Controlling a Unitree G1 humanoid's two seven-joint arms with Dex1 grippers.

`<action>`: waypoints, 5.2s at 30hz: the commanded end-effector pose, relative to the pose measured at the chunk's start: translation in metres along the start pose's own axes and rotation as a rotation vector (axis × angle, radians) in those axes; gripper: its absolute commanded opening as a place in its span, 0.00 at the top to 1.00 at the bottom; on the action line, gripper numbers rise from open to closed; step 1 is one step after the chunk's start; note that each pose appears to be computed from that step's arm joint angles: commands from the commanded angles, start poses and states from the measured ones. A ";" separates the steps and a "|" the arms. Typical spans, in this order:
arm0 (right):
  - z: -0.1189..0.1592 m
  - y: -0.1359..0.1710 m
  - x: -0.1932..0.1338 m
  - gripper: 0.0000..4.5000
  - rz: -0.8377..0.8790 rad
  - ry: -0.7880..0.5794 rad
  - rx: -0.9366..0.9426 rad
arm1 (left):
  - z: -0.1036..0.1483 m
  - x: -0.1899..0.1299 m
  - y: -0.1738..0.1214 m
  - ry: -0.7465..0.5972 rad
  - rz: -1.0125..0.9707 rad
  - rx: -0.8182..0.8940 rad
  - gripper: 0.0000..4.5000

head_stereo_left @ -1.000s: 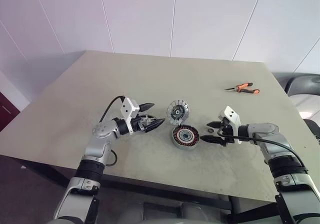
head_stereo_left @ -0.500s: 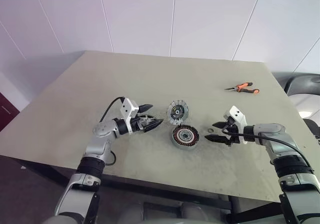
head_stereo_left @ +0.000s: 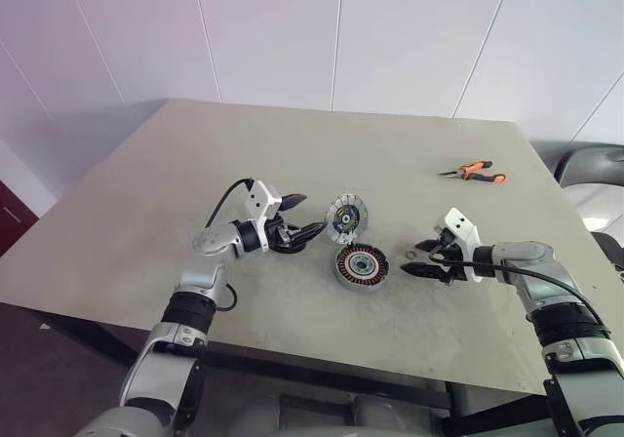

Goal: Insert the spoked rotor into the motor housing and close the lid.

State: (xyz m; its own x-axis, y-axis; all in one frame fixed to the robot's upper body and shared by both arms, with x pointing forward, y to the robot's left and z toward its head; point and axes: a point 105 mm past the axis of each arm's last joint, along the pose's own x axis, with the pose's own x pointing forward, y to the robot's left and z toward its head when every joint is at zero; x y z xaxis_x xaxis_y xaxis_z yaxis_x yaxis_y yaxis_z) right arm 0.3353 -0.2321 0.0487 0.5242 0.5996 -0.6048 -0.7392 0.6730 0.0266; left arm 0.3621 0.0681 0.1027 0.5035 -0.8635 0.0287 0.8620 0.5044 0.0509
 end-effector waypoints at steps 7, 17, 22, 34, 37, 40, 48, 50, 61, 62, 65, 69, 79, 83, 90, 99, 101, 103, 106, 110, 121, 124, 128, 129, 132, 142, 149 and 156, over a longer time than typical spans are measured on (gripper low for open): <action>0.005 -0.003 -0.002 0.83 -0.017 0.018 -0.045 | 0.018 -0.008 -0.014 -0.042 -0.015 0.061 0.02; 0.063 0.008 -0.002 0.83 0.041 -0.236 -0.022 | 0.014 -0.030 -0.010 -0.033 -0.003 0.063 0.02; 0.113 0.027 -0.010 0.83 0.123 -0.348 -0.028 | 0.011 -0.032 -0.008 -0.018 -0.001 0.062 0.02; 0.054 0.098 -0.001 0.83 0.285 -0.119 -0.159 | 0.007 -0.023 0.004 -0.004 0.001 0.051 0.02; 0.048 0.094 0.000 0.83 0.254 -0.114 -0.168 | 0.007 -0.023 0.007 -0.004 -0.001 0.052 0.02; 0.050 0.087 0.000 0.83 0.226 -0.133 -0.173 | 0.008 -0.024 0.007 -0.008 -0.005 0.054 0.02; 0.058 0.083 -0.001 0.83 0.223 -0.145 -0.174 | 0.016 -0.020 -0.001 -0.021 -0.019 0.059 0.02; 0.055 0.079 -0.001 0.83 0.204 -0.137 -0.171 | 0.016 -0.015 -0.002 -0.021 -0.019 0.057 0.02; 0.052 0.065 0.000 0.83 0.176 -0.129 -0.158 | 0.013 0.005 -0.002 -0.013 -0.016 0.049 0.02; 0.052 0.066 0.000 0.83 0.185 -0.128 -0.157 | 0.013 0.007 -0.002 -0.012 -0.017 0.048 0.02; 0.051 0.071 0.001 0.83 0.203 -0.130 -0.161 | 0.012 0.018 -0.003 -0.008 -0.016 0.044 0.02; 0.052 0.075 0.000 0.83 0.210 -0.133 -0.172 | 0.011 0.028 -0.006 -0.007 -0.018 0.041 0.02; 0.058 0.079 -0.001 0.83 0.221 -0.151 -0.182 | 0.008 0.026 -0.009 -0.010 -0.020 0.042 0.02; 0.059 0.080 -0.002 0.83 0.221 -0.158 -0.184 | 0.009 0.025 -0.010 -0.010 -0.023 0.042 0.02; 0.077 0.100 0.076 0.83 0.207 -0.159 -0.193 | 0.009 0.025 -0.011 -0.008 -0.023 0.043 0.02; 0.078 0.096 0.082 0.83 0.216 -0.155 -0.197 | 0.008 0.025 -0.010 -0.001 -0.009 0.047 0.02; 0.077 0.097 0.078 0.83 0.244 -0.156 -0.186 | 0.008 0.025 -0.009 0.000 -0.007 0.047 0.02; 0.079 0.099 0.072 0.83 0.280 -0.177 -0.184 | 0.007 0.025 -0.009 0.002 -0.006 0.047 0.02; 0.081 0.095 0.062 0.83 0.293 -0.201 -0.169 | 0.007 0.026 -0.009 0.003 -0.006 0.047 0.02; 0.081 0.084 0.050 0.83 0.276 -0.207 -0.168 | 0.007 0.026 -0.009 0.004 -0.009 0.046 0.02; 0.075 0.065 0.037 0.83 0.218 -0.202 -0.138 | 0.004 0.017 -0.005 0.033 -0.012 0.044 0.02; 0.064 0.066 0.037 0.83 0.233 -0.154 -0.148 | 0.002 0.012 -0.005 0.050 -0.018 0.036 0.02; 0.056 0.065 0.037 0.83 0.233 -0.116 -0.154 | 0.000 0.011 -0.006 0.062 -0.019 0.032 0.02; 0.053 0.065 0.037 0.83 0.228 -0.100 -0.159 | 0.000 0.011 -0.006 0.063 -0.018 0.032 0.02; 0.050 0.064 0.038 0.83 0.229 -0.088 -0.161 | 0.000 0.010 -0.006 0.066 -0.017 0.032 0.02; 0.045 0.072 0.036 0.83 0.285 -0.081 -0.150 | 0.000 0.010 -0.004 0.070 -0.010 0.033 0.02; 0.043 0.073 0.036 0.83 0.304 -0.088 -0.151 | 0.000 0.010 -0.004 0.071 -0.008 0.034 0.02; 0.043 0.074 0.035 0.83 0.317 -0.093 -0.160 | 0.000 0.010 -0.004 0.071 -0.008 0.033 0.02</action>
State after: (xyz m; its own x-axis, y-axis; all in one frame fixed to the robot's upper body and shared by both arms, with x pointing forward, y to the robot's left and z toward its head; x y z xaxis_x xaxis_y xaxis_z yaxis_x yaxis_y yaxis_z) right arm 0.3195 -0.1422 0.0644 0.3018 0.8046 -0.5113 -0.9201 0.3863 0.0648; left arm 0.3614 0.0595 0.0889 0.5024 -0.8617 -0.0713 0.8647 0.5007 0.0415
